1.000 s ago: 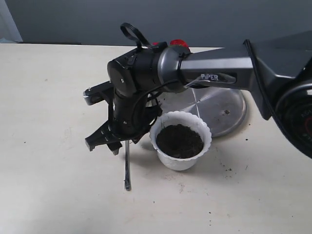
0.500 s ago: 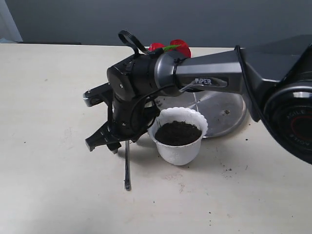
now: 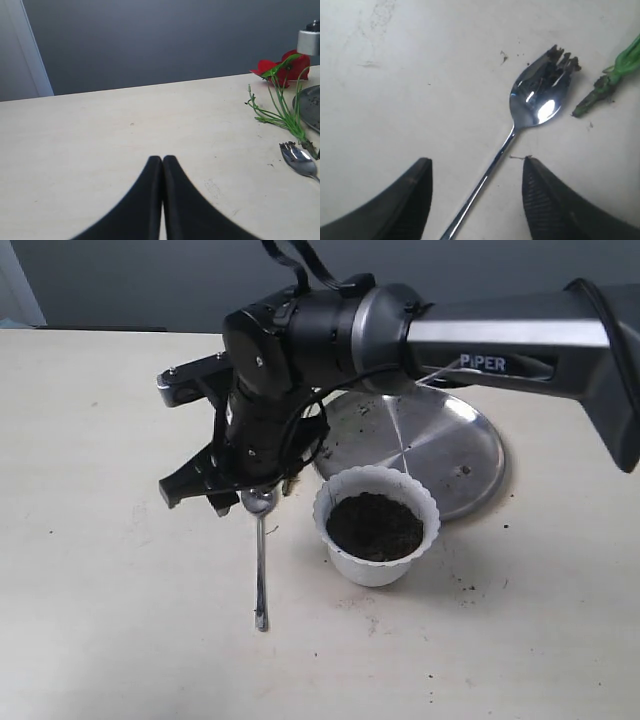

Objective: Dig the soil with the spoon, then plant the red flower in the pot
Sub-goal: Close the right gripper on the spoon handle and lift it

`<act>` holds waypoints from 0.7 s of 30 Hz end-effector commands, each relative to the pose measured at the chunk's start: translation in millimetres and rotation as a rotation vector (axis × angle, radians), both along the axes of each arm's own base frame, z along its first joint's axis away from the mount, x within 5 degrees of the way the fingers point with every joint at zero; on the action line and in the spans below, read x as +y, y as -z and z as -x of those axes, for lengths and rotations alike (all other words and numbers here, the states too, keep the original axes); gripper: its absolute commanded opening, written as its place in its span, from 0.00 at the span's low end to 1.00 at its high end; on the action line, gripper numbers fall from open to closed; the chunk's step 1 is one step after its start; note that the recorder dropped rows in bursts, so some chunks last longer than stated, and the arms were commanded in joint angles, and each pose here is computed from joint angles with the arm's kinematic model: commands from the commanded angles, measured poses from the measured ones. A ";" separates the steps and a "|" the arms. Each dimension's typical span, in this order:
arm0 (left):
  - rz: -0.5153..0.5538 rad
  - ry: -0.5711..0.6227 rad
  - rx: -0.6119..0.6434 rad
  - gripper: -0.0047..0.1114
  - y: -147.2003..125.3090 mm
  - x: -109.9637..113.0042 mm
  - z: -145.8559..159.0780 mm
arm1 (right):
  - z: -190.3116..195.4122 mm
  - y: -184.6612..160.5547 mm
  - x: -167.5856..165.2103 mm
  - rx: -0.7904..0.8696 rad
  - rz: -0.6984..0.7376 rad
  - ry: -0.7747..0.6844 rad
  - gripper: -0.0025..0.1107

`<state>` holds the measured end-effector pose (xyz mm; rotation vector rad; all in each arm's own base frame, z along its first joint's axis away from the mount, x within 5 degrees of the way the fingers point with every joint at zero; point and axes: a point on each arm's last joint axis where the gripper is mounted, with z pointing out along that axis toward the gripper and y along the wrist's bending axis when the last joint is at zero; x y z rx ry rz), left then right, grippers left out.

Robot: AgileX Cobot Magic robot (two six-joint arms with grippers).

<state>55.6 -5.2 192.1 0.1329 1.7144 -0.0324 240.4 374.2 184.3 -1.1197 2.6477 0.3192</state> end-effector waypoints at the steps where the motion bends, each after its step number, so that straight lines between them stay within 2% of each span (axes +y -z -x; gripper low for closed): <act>1: 0.004 0.002 -0.004 0.04 -0.1 -0.1 0.4 | -2.4 4.0 0.0 -0.025 0.015 -0.011 0.49; 5: 0.004 0.002 -0.004 0.04 -0.1 -0.1 0.4 | -3.8 23.0 0.8 0.032 0.106 0.008 0.49; 9: 0.004 0.002 -0.004 0.04 -0.1 -0.1 0.4 | -6.4 19.6 17.2 0.007 0.090 -0.011 0.49; 12: 0.004 0.002 -0.004 0.04 -0.1 -0.1 0.4 | -5.9 29.7 24.9 -0.004 0.146 -0.035 0.49; 16: 0.004 0.002 -0.004 0.04 -0.1 -0.1 0.4 | -7.6 41.6 18.7 0.003 0.241 0.001 0.49; 21: 0.004 0.002 -0.004 0.04 -0.1 -0.1 0.4 | -7.9 58.5 19.6 0.021 0.265 0.006 0.49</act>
